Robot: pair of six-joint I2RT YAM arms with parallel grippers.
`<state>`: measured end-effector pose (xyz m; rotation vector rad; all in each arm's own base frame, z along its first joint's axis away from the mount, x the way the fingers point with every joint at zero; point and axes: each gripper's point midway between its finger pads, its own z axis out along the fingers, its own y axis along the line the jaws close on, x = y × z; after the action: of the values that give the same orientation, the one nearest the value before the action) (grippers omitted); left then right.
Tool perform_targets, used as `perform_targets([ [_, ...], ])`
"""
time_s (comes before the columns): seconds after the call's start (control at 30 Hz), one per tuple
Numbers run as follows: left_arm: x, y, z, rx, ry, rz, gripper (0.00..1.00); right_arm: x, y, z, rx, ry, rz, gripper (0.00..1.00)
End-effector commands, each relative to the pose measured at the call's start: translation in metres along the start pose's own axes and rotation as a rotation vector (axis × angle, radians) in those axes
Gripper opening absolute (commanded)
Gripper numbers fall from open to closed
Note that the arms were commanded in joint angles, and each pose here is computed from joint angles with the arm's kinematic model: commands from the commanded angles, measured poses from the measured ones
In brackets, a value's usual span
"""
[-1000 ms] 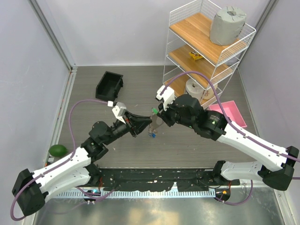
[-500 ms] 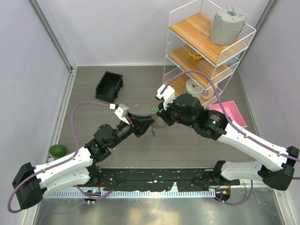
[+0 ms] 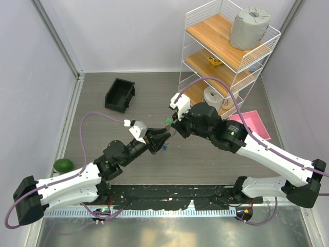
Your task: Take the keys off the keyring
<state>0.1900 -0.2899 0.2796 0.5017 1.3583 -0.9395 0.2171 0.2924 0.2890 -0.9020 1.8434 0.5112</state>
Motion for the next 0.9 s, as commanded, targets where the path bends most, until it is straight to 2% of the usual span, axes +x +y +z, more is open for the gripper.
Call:
perform_targets([
  [0.0, -0.027, -0.003, 0.007, -0.007, -0.103, 0.125, 0.35, -0.043, -0.001, -0.011, 0.001, -0.127, 0.028, 0.05],
  [0.3, -0.014, 0.006, 0.022, -0.041, -0.109, 0.248, 0.42, -0.041, 0.001, -0.012, -0.01, -0.124, 0.032, 0.05],
  [0.47, -0.015, 0.004, 0.02, -0.017, -0.189, 0.318, 0.43, -0.04, 0.002, -0.012, -0.014, -0.125, 0.03, 0.06],
  [0.87, -0.017, 0.004, -0.004, -0.008, -0.213, 0.323, 0.4, -0.036, -0.002, -0.009, 0.014, -0.116, 0.03, 0.05],
])
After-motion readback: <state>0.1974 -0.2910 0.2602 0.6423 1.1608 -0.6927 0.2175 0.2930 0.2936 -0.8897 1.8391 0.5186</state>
